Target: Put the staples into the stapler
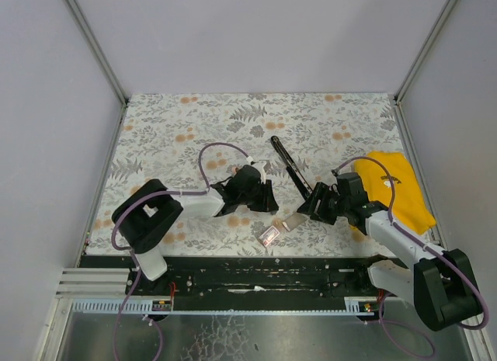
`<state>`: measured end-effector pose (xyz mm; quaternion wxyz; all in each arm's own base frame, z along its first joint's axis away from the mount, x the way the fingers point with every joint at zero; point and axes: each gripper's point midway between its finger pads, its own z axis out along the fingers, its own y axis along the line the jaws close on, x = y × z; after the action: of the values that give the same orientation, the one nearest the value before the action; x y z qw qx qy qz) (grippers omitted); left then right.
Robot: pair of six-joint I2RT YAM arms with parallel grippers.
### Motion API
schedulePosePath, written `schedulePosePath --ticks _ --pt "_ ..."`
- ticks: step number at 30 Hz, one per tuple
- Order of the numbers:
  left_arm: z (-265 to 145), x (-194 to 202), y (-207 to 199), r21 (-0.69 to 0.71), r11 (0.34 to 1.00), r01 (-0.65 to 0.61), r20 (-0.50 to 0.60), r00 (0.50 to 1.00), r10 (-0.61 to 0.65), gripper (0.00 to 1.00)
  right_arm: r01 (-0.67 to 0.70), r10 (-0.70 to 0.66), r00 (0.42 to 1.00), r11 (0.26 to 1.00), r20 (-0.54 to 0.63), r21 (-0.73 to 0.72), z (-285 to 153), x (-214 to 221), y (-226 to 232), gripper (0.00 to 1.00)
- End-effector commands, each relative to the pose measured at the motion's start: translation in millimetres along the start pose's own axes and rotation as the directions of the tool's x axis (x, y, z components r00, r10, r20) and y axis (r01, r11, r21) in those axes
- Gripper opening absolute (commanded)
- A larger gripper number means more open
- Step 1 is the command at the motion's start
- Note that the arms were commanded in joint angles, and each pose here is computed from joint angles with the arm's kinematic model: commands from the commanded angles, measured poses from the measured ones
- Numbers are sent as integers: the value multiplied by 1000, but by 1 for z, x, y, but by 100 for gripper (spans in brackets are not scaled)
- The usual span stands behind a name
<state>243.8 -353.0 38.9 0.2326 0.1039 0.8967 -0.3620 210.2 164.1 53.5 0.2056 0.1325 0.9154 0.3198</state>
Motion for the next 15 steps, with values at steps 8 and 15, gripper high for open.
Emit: schedulePosePath --ticks 8,15 --pt "-17 -36 -3 -34 998 -56 153 986 61 48 53 -51 998 997 32 -63 -1 -19 25 65" --pt "-23 -35 16 -138 988 -75 148 984 95 40 118 -117 992 993 48 -26 6 -27 42 65"
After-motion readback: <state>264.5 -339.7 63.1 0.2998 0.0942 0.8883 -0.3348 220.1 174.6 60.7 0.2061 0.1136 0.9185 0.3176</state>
